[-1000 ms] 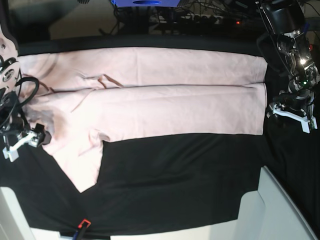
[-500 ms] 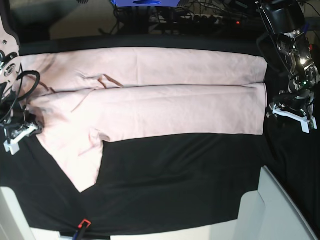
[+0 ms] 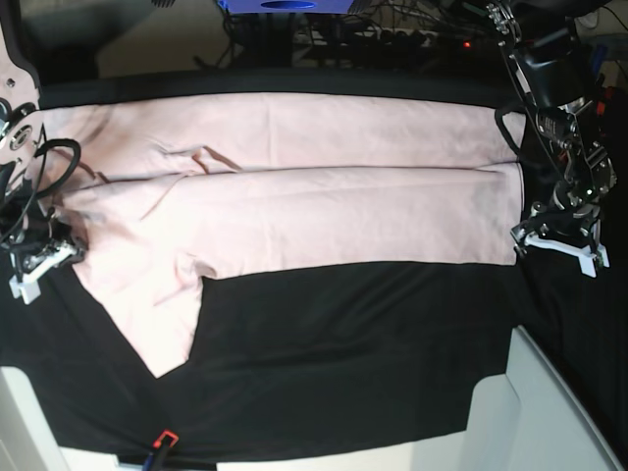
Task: Fold the T-shirt properly
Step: 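Release the fold and raise both grippers, then move both grippers to the ends of the folded edge and lower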
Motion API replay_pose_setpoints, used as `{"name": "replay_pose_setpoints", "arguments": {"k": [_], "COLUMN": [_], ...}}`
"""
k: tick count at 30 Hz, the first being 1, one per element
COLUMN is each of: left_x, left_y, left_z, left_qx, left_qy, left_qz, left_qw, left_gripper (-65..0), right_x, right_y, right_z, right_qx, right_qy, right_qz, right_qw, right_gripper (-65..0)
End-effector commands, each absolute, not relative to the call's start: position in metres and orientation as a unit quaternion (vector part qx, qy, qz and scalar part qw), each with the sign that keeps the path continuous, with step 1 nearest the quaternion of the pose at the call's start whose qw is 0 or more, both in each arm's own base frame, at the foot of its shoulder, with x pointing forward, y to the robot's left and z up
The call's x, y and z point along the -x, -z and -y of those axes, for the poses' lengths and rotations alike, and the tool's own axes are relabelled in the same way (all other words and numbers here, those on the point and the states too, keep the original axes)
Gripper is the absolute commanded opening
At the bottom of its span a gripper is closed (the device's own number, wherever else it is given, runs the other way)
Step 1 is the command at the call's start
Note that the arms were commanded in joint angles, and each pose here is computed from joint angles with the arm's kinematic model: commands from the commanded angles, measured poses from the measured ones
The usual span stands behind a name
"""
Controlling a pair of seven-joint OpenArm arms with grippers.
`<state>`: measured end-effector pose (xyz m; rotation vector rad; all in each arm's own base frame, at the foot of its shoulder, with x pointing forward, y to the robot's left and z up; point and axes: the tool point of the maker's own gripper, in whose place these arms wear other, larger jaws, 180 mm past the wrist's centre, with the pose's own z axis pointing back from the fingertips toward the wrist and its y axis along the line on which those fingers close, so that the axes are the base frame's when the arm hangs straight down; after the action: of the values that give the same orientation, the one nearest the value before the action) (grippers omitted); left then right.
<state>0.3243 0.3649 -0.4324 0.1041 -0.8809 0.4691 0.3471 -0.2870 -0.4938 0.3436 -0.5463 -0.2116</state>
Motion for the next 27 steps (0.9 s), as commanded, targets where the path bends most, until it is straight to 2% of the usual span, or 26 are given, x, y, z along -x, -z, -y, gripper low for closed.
{"name": "replay_pose_setpoints", "arguments": {"k": [1, 9, 14, 22, 26, 27], "left_x": [-0.339, -0.349, -0.365, -0.366, -0.368, -0.370], "left_y": [0.415, 0.425, 0.430, 0.463, 0.463, 0.462], "left_z": [-0.373, -0.368, -0.335, -0.318, -0.316, -0.316], "left_qx": [-0.053, -0.040, -0.027, 0.000, 0.002, 0.002], "left_qy": [-0.223, -0.232, -0.175, -0.199, -0.199, -0.199], "left_qz": [0.448, 0.437, 0.428, 0.385, 0.384, 0.386], "left_qw": [0.864, 0.868, 0.886, 0.901, 0.901, 0.901], "left_gripper": [-11.6, -11.6, -11.6, -12.1, -13.3, -15.6], "right_x": [-0.363, -0.364, -0.366, -0.366, -0.365, -0.365], "right_y": [0.478, 0.478, 0.479, 0.479, 0.478, 0.478], "right_z": [0.298, 0.293, 0.287, 0.289, 0.290, 0.290], "right_qx": [-0.163, -0.167, -0.172, -0.170, -0.169, -0.169], "right_qy": [0.102, 0.101, 0.099, 0.099, 0.099, 0.099], "right_qz": [0.294, 0.294, 0.294, 0.295, 0.295, 0.295], "right_qw": [0.936, 0.936, 0.935, 0.935, 0.935, 0.935], "right_gripper": [-65.0, -65.0, -65.0, -65.0, -65.0, -65.0]}}
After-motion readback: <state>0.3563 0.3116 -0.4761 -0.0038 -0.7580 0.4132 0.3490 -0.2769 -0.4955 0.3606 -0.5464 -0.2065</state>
